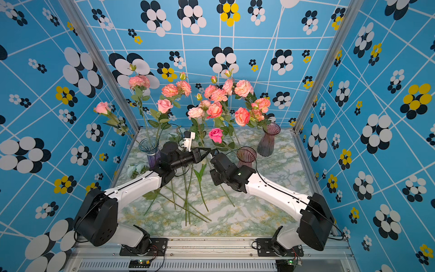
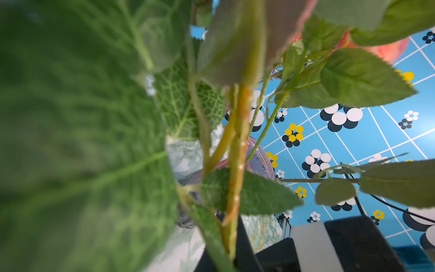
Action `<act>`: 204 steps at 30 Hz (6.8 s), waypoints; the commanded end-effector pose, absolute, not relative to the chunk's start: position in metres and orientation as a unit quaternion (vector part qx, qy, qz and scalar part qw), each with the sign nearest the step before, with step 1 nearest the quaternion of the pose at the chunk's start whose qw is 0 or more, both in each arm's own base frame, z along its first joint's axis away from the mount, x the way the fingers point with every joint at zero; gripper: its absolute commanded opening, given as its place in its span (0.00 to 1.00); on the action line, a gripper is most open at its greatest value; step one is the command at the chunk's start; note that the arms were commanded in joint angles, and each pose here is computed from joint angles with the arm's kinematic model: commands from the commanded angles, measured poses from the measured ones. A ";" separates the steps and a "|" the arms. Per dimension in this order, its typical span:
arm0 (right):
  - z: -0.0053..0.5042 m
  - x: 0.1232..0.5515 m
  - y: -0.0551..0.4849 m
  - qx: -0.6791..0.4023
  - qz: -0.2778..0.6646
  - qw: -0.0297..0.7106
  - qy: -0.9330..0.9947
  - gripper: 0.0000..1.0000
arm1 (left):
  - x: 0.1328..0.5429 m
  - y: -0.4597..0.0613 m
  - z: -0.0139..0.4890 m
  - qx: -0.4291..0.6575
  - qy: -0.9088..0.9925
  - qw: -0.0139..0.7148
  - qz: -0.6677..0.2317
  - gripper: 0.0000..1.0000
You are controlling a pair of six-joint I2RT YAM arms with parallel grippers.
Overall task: Place the pink flowers into the vase
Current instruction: Pick up the flower at the center of the board, then place the flower in the vase, then reset both arms
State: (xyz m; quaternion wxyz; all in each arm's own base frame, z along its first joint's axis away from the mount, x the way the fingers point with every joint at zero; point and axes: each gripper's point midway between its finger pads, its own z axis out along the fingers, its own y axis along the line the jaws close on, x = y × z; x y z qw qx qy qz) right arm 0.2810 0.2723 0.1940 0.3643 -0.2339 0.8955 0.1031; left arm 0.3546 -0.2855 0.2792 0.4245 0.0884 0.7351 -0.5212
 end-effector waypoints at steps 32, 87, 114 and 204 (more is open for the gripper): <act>0.281 0.290 0.084 0.038 -0.013 0.481 0.876 0.99 | 0.259 -0.244 0.491 0.171 0.571 0.648 -0.473 0.00; 0.216 0.332 0.027 0.177 0.021 0.424 0.888 0.99 | 0.321 -0.408 0.451 0.273 0.494 0.729 -0.388 0.28; 0.211 0.334 0.044 0.173 0.071 0.401 0.897 0.99 | 0.286 -0.400 0.486 0.322 0.497 0.702 -0.395 0.99; 0.271 0.357 0.047 0.140 0.058 0.429 0.890 0.99 | 0.262 -0.170 0.482 0.272 0.634 0.700 -0.185 1.00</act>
